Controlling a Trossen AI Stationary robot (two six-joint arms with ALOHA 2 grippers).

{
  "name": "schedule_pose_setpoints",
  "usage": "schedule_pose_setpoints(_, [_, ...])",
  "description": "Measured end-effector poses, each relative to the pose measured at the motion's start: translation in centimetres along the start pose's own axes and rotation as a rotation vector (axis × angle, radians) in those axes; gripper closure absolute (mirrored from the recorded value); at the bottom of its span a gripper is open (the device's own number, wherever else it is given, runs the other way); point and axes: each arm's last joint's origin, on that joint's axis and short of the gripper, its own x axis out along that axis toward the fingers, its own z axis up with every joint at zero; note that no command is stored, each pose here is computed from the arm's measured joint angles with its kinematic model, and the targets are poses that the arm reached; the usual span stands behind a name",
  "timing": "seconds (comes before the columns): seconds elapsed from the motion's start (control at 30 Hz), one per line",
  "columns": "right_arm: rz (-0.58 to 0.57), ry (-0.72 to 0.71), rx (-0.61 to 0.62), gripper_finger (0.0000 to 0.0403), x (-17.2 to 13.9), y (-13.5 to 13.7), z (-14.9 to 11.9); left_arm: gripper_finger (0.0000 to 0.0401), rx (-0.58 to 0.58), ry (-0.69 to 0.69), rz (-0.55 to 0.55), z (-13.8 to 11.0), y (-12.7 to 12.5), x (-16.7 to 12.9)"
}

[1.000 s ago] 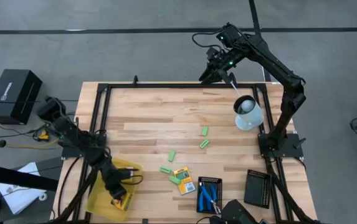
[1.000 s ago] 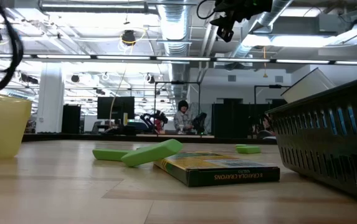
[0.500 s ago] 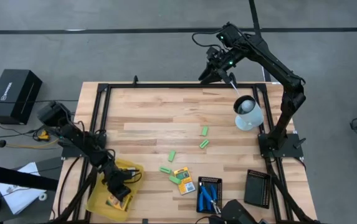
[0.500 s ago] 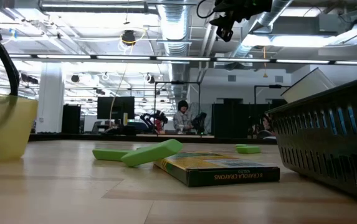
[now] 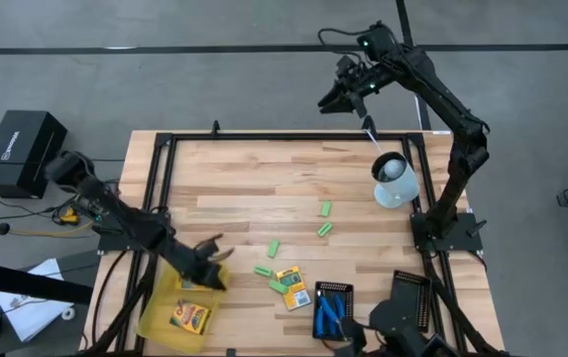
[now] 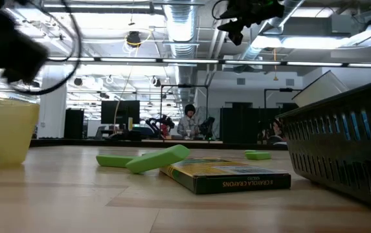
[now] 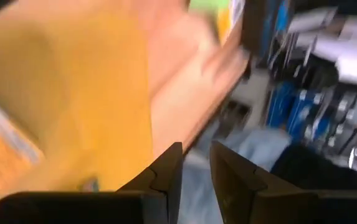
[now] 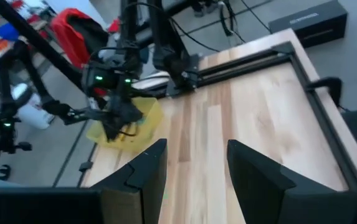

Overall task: Pick & Place School Supplies
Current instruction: Put the yellow crayon box into the yellow bin

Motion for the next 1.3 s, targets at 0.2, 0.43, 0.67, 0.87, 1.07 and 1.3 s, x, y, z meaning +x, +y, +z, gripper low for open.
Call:
schedule_pose_setpoints(0.2, [0.001,-0.039,-0.016,0.0244,-1.4,0.2,0.2,0.0325,0.044,-0.175,-0.074,3.7,-1.2,-1.5])
schedule_pose_setpoints(0.43, [-0.012,-0.053,-0.026,0.0244,-1.9,0.2,0.3,0.0325,0.154,-0.369,-0.032,11.0,-2.0,-2.7])
schedule_pose_setpoints(0.67, [-0.008,-0.052,-0.009,0.0244,-1.9,0.3,0.3,0.0325,0.353,-0.356,-0.032,17.8,-5.7,-2.7])
schedule_pose_setpoints(0.87, [-0.006,-0.047,0.002,0.0244,-1.9,0.3,0.2,0.0303,0.493,-0.255,-0.056,22.3,-9.1,-0.9])
schedule_pose_setpoints(1.07, [-0.006,-0.046,0.004,0.0244,-1.9,0.3,0.2,0.0252,0.626,-0.095,0.043,24.7,-9.2,2.7])
schedule_pose_setpoints(1.3, [-0.005,-0.045,0.005,0.0244,-1.9,0.3,0.2,0.0232,0.734,0.024,0.123,26.1,-8.3,6.7])
